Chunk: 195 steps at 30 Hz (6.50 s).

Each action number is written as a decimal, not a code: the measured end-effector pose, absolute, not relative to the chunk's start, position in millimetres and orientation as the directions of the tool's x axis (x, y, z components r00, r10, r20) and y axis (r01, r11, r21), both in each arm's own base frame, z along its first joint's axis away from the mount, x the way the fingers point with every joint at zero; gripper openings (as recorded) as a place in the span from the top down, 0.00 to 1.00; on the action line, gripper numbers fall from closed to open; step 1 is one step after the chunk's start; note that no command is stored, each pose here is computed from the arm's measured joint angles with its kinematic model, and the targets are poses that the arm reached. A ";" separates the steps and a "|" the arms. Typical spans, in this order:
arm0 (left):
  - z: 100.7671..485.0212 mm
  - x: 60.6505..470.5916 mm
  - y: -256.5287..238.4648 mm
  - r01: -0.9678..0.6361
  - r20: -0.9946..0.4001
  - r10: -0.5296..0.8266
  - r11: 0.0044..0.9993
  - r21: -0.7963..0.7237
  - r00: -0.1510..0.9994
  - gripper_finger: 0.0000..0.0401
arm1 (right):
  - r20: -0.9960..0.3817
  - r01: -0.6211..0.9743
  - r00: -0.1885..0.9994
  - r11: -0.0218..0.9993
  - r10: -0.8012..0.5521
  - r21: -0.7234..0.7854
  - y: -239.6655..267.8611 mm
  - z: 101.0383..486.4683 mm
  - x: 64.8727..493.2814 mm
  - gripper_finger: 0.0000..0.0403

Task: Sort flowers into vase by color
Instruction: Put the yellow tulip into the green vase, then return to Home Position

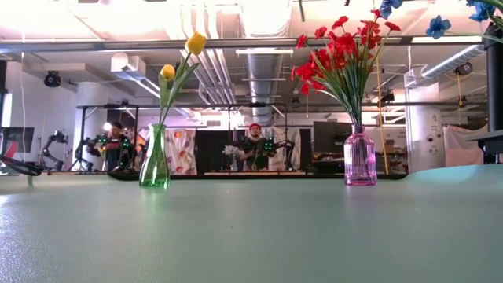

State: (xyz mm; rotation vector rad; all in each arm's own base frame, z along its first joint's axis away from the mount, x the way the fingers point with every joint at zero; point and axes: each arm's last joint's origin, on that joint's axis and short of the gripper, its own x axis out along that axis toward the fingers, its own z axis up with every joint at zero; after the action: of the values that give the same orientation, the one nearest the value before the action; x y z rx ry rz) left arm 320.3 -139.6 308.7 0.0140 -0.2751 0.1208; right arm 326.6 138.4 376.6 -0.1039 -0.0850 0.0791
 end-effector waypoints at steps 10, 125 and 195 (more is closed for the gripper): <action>319.9 309.3 -131.7 -0.201 0.206 0.194 0.979 0.017 0.959 1.00 | 0.085 -0.030 0.996 0.997 0.035 -0.068 131.1 389.9 312.9 0.61; 244.9 151.8 30.5 -0.742 0.070 0.748 0.664 -0.097 0.660 0.45 | 0.020 -0.033 0.999 0.994 0.035 -0.105 119.1 408.5 286.8 0.58; 208.0 33.8 -113.1 -0.042 0.000 0.043 0.976 -0.213 0.999 1.00 | -0.010 -0.880 -0.139 -0.119 0.990 0.459 81.8 311.7 6.4 0.66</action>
State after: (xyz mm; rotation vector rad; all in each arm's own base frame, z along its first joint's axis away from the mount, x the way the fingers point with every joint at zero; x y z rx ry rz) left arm 33.8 -113.1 208.0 -0.2145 -0.0049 0.0428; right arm 6.4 81.8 311.7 0.3458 0.4142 1.6717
